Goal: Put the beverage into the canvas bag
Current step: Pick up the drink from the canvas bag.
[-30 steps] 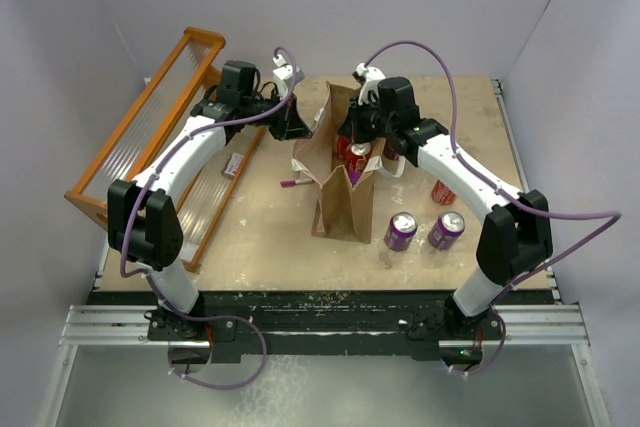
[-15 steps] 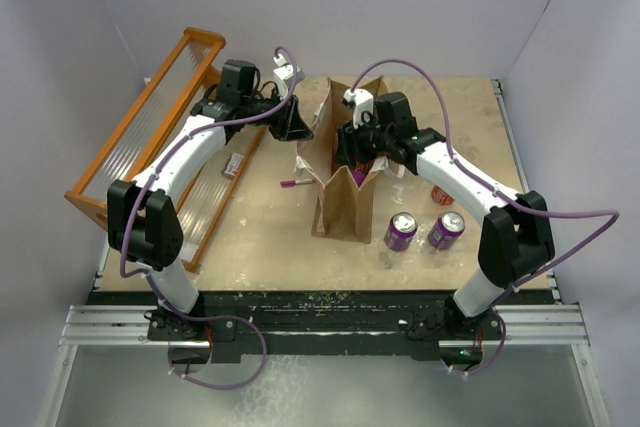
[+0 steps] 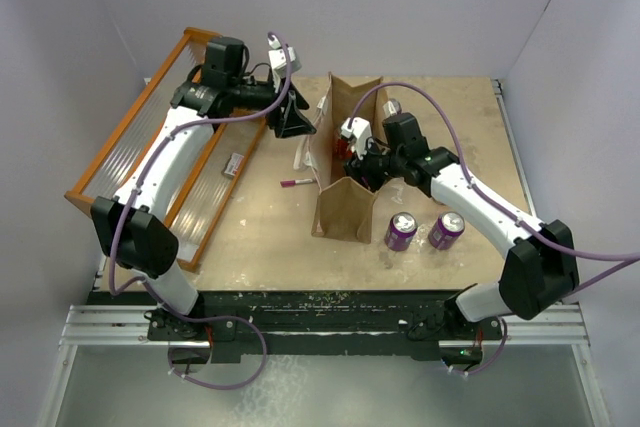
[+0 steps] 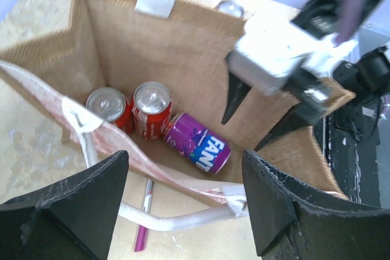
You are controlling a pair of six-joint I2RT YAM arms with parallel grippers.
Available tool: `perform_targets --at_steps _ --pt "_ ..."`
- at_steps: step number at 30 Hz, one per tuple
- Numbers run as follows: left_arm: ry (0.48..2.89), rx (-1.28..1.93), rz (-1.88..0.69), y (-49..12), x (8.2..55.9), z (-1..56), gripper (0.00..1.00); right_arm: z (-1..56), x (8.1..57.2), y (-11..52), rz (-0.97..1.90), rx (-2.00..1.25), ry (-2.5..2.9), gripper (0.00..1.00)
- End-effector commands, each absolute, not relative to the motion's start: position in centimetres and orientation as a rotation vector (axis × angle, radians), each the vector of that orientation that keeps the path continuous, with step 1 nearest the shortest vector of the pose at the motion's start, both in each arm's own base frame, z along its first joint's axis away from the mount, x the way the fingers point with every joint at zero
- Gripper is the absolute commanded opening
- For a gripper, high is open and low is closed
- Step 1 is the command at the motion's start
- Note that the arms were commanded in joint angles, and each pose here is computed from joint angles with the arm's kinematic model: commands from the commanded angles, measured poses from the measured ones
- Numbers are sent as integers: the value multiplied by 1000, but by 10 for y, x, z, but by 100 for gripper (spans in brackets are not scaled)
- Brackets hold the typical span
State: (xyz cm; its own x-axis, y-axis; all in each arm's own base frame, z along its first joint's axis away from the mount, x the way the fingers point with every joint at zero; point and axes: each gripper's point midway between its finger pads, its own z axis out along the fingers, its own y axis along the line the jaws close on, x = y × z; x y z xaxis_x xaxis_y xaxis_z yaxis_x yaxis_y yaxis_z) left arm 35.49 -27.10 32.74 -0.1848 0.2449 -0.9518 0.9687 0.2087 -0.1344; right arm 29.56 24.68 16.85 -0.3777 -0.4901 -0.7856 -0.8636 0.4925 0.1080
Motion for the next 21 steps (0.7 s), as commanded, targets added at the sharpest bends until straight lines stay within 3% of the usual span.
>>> perform_targets --at_steps 1,11,21 --pt "1426 1426 -1116 -287 293 358 76 188 300 257 724 -1052 2014 57" --pt "1384 1728 -1148 -317 218 313 75 206 322 241 757 -902 2049 55" --pt "1504 1754 -1033 -335 228 262 73 206 320 234 784 -902 2069 49"
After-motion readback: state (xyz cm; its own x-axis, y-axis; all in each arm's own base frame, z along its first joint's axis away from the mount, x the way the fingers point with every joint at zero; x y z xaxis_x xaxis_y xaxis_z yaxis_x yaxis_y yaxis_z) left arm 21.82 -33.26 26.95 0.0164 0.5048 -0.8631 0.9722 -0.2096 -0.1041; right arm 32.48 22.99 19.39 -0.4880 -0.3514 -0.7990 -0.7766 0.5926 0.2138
